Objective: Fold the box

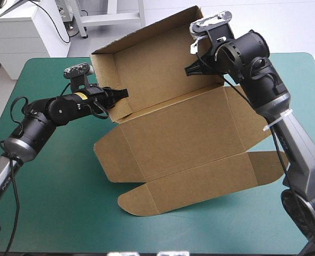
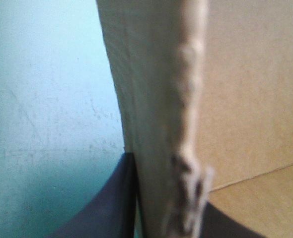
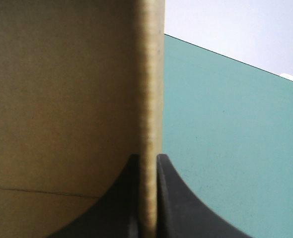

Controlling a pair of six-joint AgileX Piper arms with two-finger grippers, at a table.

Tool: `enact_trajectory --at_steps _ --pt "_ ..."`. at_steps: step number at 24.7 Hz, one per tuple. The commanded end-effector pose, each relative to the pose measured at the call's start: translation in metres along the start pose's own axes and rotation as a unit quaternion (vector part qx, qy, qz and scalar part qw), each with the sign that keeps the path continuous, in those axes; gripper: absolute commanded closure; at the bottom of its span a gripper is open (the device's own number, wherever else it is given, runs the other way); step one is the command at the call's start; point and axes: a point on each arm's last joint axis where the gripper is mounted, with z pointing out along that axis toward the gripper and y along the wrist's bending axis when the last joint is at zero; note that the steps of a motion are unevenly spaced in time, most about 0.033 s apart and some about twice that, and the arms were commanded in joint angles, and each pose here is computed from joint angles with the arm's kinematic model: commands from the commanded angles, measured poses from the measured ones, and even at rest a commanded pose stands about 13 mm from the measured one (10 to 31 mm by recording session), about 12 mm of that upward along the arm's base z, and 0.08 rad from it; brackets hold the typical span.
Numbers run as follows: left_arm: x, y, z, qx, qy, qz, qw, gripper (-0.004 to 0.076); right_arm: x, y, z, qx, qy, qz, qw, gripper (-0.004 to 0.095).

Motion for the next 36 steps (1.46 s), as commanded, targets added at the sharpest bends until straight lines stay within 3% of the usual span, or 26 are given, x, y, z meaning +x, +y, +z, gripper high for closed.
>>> enact_trajectory --at_steps 1,6,10,16,19,23,28,36 --pt "-0.022 -0.021 -0.023 0.04 -0.066 0.008 0.997 0.0731 -0.005 -0.008 -0.026 -0.005 -0.034 0.012 0.999 0.0927" --pt "-0.044 -0.03 -0.016 0.031 -0.031 0.04 0.998 0.0731 -0.005 -0.005 -0.015 -0.001 -0.023 0.026 0.999 0.0927" --pt "-0.072 -0.035 0.009 -0.024 0.052 0.059 0.997 0.0731 0.0 -0.003 0.016 -0.045 0.019 0.07 0.996 0.0928" --pt "-0.088 -0.029 0.037 -0.086 0.121 0.084 0.985 0.0731 0.041 -0.021 0.078 -0.062 0.144 0.123 0.98 0.0927" --pt "-0.074 -0.013 0.068 -0.119 0.183 0.065 0.974 0.0731 0.071 -0.016 0.104 -0.057 0.21 0.113 0.97 0.0927" --pt "-0.045 -0.012 0.098 -0.129 0.237 0.069 0.96 0.0731 0.083 -0.012 0.118 -0.056 0.231 0.109 0.965 0.0927" --pt "-0.025 -0.011 0.11 -0.174 0.262 0.111 0.943 0.0731 0.089 -0.009 0.128 -0.058 0.253 0.109 0.959 0.0927" --pt "-0.015 -0.01 0.117 -0.157 0.285 0.092 0.941 0.0731 0.096 -0.005 0.145 -0.057 0.273 0.112 0.954 0.0927"
